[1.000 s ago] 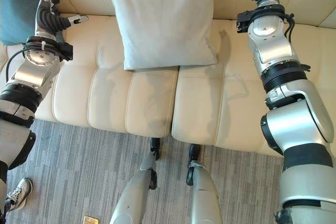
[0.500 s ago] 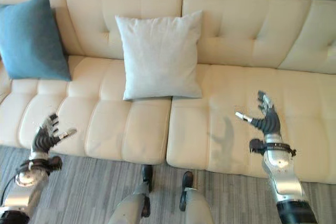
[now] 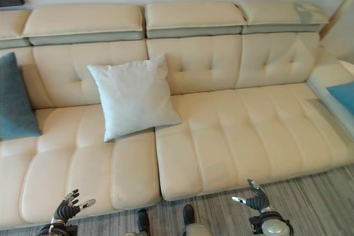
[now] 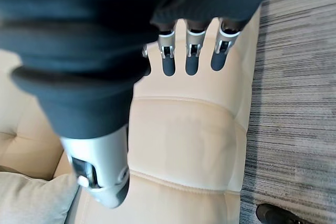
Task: Pick up all the scattered cushions and arrange them neatly on the sofa.
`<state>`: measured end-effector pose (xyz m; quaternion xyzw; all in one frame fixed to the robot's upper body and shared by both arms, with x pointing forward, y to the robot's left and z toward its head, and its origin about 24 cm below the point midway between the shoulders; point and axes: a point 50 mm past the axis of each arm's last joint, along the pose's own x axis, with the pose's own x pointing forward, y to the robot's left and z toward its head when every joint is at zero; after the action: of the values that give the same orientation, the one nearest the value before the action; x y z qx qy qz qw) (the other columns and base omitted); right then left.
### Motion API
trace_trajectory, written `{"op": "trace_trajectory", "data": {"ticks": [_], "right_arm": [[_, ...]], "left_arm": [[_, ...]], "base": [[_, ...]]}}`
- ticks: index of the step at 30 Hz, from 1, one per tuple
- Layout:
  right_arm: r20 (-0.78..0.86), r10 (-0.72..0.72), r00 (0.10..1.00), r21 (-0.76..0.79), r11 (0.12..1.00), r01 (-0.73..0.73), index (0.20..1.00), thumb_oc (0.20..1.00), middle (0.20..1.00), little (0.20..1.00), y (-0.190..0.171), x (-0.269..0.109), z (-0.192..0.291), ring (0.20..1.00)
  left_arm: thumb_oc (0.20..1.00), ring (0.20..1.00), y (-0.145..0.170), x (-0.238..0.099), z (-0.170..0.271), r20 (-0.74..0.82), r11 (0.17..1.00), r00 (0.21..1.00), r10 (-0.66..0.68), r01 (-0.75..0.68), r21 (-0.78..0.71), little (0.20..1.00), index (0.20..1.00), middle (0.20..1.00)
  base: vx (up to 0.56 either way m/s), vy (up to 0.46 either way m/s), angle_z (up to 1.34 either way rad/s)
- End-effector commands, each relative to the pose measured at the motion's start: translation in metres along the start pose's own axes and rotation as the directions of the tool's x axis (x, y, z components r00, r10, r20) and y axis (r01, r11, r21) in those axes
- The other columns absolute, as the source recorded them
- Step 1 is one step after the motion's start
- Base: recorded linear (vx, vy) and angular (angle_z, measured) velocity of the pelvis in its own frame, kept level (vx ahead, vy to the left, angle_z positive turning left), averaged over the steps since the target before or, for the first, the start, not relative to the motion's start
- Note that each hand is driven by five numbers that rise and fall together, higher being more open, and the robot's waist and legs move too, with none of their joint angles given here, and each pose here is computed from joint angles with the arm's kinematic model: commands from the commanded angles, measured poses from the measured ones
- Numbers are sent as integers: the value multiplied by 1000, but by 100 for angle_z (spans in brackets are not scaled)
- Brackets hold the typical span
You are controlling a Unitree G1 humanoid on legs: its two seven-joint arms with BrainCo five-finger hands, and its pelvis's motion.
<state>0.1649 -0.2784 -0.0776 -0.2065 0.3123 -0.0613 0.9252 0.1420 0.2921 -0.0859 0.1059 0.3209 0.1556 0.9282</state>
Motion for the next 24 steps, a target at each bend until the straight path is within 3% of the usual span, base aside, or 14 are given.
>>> {"op": "trace_trajectory", "data": {"ticks": [1, 10, 16, 24], "right_arm": [[120, -15, 993, 18, 1000, 13, 1000, 1000, 1000, 1000, 1, 9, 29, 1000], [74, -72, 995, 26, 997, 70, 1000, 1000, 1000, 1000, -10, 12, 23, 1000], [86, -64, 994, 12, 998, 63, 1000, 1000, 1000, 1000, -14, 11, 25, 1000], [54, -61, 997, 49, 997, 58, 1000, 1000, 1000, 1000, -12, 7, 16, 1000]], "left_arm": [[1000, 1000, 18, 4, 24, 109, 996, 993, 32, -40, 78, 1000, 1000, 1000], [1000, 1000, -10, 12, 36, 139, 995, 990, -26, 12, 97, 1000, 1000, 1000], [1000, 1000, -14, 8, 27, 114, 994, 992, -51, 39, 106, 1000, 1000, 1000], [1000, 1000, -19, 7, 21, 83, 988, 994, -76, 64, 137, 1000, 1000, 1000]], "base": [[-252, -64, 2], [-256, -181, 16], [-250, -13, 25], [-11, 56, -21]]}}
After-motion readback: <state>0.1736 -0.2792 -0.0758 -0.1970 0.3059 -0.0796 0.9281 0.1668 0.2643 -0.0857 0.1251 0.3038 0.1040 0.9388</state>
